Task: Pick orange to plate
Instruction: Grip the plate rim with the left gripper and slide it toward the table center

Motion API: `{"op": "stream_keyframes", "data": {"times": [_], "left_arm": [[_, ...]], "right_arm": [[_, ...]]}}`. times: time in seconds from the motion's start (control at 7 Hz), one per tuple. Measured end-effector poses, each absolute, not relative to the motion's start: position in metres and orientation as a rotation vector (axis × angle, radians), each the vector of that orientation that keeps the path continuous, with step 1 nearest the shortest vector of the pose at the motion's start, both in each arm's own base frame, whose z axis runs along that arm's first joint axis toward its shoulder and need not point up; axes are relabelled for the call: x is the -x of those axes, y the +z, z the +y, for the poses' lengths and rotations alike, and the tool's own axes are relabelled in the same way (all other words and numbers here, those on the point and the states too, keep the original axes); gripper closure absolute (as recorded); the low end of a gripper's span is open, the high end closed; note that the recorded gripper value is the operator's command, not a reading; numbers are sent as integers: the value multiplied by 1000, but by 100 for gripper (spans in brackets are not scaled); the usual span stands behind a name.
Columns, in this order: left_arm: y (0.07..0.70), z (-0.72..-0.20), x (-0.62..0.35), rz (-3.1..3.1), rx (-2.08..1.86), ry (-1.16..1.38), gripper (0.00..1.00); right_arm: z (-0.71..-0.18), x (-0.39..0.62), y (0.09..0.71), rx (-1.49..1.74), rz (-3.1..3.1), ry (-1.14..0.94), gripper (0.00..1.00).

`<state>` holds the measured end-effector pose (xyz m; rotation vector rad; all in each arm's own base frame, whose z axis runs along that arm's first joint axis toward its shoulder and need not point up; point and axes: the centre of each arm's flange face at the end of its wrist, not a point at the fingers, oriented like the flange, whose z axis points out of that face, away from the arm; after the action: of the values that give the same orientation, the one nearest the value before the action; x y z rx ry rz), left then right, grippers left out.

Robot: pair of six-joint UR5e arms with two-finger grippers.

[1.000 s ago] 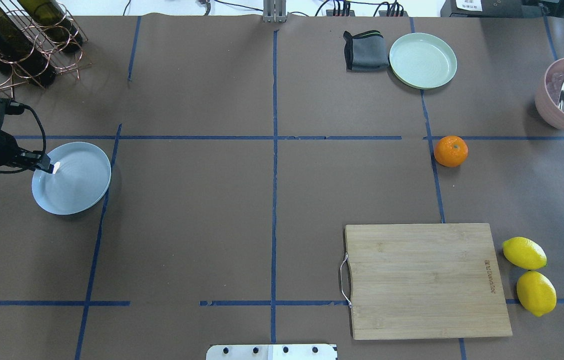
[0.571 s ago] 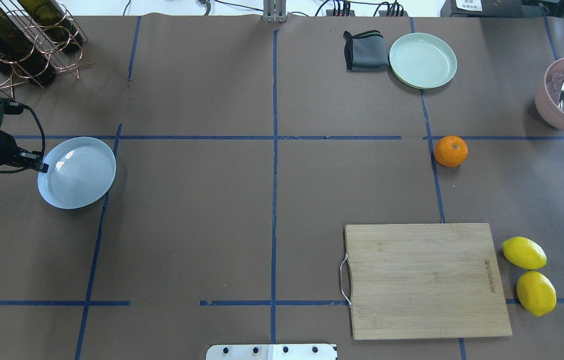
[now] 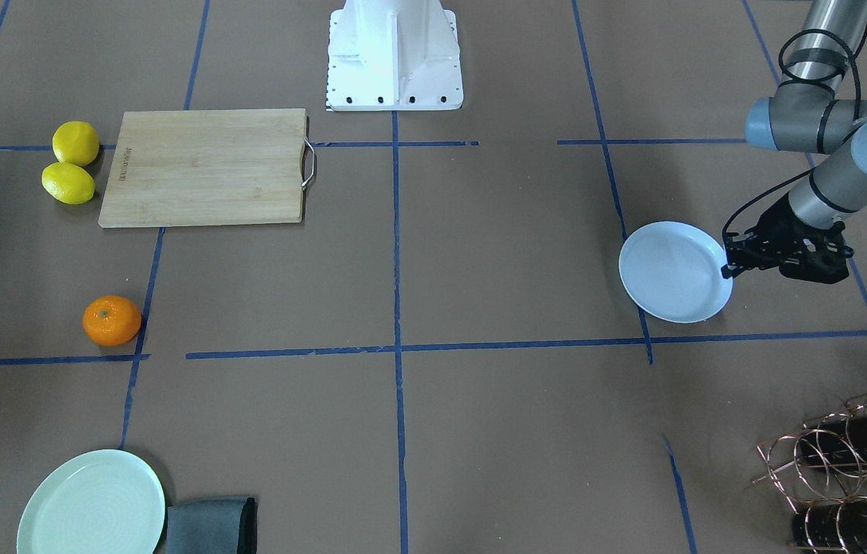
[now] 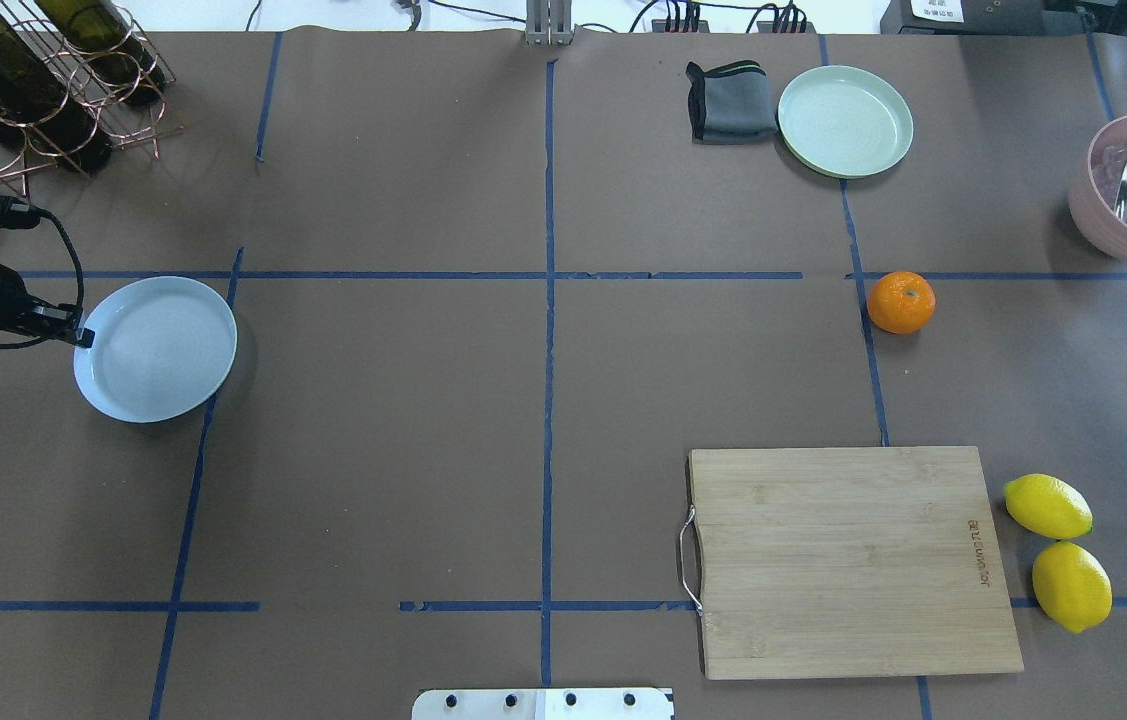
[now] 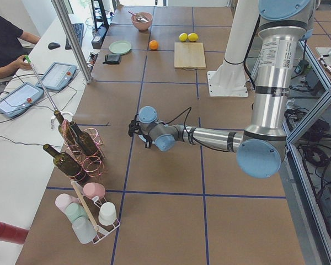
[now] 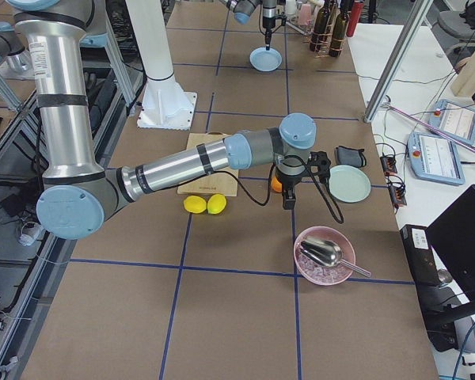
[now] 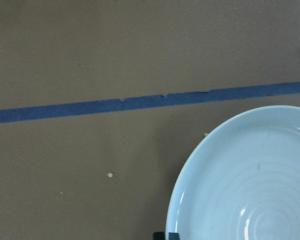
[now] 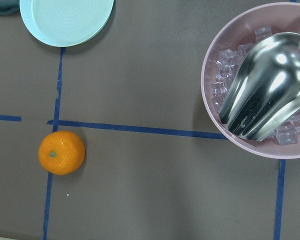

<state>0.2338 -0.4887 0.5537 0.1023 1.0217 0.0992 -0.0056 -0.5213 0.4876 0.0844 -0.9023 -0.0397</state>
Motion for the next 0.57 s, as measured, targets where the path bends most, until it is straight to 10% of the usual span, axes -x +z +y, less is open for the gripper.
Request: {"op": "stream_keyframes", "data": {"times": [0.57], "left_arm": [[434, -529, -234, 1210, 24, -74, 100]], "right_arm": [[-525, 22, 483, -63, -900, -36, 0]]}}
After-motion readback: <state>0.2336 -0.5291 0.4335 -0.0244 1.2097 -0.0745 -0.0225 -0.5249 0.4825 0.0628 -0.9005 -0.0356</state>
